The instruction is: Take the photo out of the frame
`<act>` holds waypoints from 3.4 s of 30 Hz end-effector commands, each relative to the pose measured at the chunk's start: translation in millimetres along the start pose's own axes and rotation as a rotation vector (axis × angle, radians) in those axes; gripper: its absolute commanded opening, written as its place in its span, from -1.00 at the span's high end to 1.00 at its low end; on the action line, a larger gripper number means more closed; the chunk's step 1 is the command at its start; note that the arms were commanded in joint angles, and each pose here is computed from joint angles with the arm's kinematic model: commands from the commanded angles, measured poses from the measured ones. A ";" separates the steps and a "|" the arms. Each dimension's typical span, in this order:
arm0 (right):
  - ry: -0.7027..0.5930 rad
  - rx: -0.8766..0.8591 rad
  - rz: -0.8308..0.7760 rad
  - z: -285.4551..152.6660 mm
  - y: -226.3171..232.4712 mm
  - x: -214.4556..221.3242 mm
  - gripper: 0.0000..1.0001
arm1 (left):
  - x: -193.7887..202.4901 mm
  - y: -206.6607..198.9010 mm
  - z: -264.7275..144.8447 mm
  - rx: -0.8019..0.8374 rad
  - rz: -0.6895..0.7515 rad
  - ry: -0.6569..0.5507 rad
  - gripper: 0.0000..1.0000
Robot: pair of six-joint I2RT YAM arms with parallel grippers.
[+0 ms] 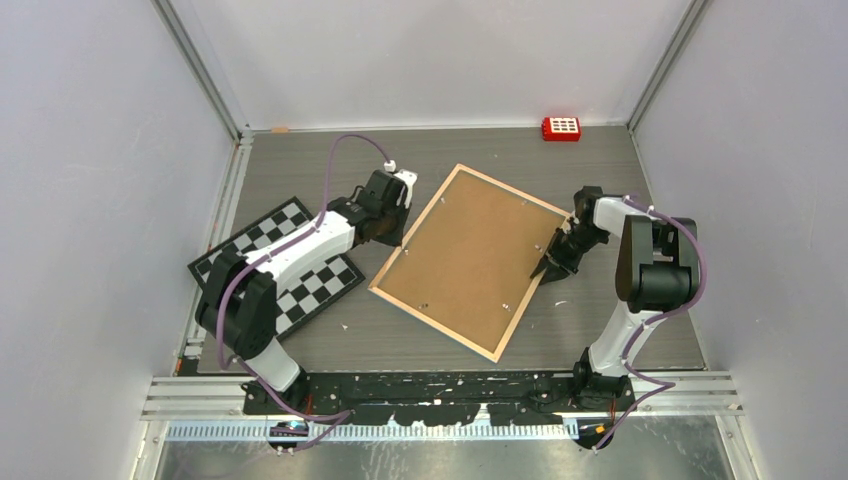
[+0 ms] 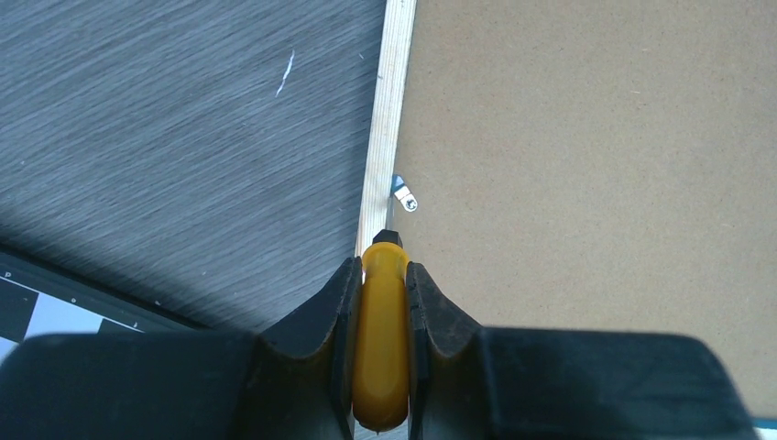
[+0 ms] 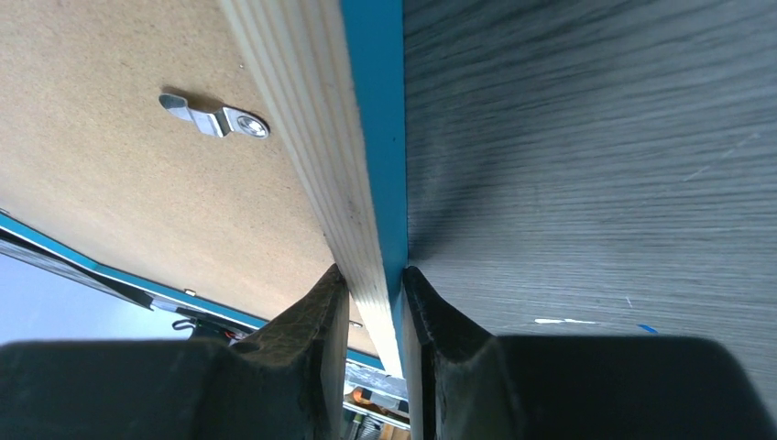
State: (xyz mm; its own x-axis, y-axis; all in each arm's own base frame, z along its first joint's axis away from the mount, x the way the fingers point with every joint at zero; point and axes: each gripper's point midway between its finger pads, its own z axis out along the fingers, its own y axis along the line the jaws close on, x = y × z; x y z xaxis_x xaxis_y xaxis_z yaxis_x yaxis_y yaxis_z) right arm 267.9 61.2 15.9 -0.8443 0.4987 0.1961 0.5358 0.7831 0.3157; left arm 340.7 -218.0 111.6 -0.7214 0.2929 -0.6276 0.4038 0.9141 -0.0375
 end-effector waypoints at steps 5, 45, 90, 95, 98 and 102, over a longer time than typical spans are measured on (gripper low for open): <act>-0.085 0.067 -0.011 11.5 -10.4 -21.5 0.85 | -41.5 6.1 -7.4 -0.034 0.003 -0.144 1.00; -0.084 0.073 -0.012 12.0 -11.1 -22.7 0.88 | -7.0 3.7 0.4 -0.049 -0.008 -0.025 1.00; -0.112 0.139 -0.048 11.9 -21.9 -32.4 0.99 | -9.5 -49.5 -14.5 0.219 0.157 -0.032 1.00; -0.113 0.219 -0.129 8.7 -34.2 -42.2 0.99 | -46.4 -51.9 -32.4 0.233 0.174 -0.131 1.00; -0.093 0.256 -0.217 6.4 -40.3 -47.4 0.99 | -63.5 -47.6 -44.6 0.243 0.161 -0.174 1.00; -0.064 0.256 -0.308 4.7 -38.1 -55.0 0.99 | -71.1 -36.3 -54.0 0.263 0.112 -0.165 1.00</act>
State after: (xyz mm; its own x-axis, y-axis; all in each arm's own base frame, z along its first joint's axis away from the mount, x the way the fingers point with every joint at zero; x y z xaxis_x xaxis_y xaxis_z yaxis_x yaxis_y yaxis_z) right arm 270.0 55.6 15.7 -0.9073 0.3605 0.2163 0.4116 0.8668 0.2816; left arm 338.3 -263.3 154.9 -0.6013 0.3837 -0.7009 0.6206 0.7768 -0.1072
